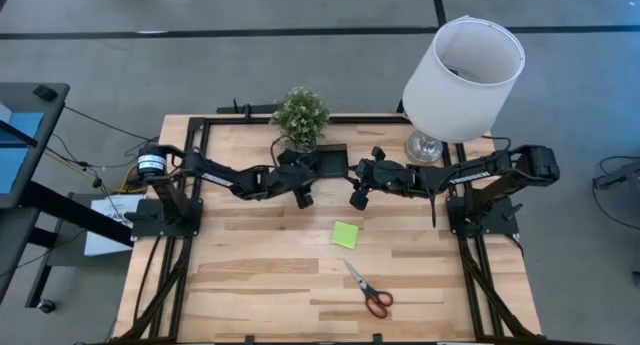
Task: Pick and place office supplies into organizer
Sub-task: Put the green sticky note into the black organizer
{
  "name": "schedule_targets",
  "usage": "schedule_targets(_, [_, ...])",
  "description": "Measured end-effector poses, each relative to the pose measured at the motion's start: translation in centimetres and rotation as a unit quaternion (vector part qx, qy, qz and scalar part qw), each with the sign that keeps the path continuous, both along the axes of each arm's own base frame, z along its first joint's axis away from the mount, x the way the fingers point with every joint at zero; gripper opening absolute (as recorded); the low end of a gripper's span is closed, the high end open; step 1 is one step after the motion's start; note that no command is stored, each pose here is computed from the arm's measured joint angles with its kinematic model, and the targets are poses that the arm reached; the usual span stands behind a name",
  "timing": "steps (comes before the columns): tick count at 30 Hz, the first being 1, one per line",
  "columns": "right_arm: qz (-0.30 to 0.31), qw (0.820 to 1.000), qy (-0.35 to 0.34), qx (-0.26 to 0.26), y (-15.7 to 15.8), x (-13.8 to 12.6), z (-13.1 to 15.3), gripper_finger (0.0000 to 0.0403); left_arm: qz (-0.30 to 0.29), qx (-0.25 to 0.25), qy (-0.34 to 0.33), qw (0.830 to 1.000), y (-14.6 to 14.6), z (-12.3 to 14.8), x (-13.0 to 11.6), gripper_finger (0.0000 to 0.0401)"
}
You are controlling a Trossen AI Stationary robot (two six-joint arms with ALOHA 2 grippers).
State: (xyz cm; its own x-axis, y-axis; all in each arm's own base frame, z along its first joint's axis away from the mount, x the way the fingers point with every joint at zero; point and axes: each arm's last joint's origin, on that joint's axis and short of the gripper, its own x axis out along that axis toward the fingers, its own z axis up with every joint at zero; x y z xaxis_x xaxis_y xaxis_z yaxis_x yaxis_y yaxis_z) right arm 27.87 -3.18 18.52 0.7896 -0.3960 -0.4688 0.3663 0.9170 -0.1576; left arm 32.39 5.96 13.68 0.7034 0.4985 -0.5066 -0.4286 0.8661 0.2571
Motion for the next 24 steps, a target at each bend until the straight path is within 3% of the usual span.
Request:
schedule_targets(10, [0.000,1.000,0.000,0.000,0.0,0.0,0.0,0.0127,-0.155,-0.005,-0.040,0.987,-4.7,1.5,1.8,0.0171])
schedule_targets(19, [0.000,1.000,0.000,0.000,0.0,0.0,0.0,0.0127,-0.312,-0.059,-0.044,0.947,-9.3,1.8,2.0,0.0171])
schedule_targets(24, [0.000,1.000,0.000,0.000,0.0,0.0,0.0,0.0127,-0.350,-0.070,-0.033,0.934,-11.1,1.6,1.6,0.0171])
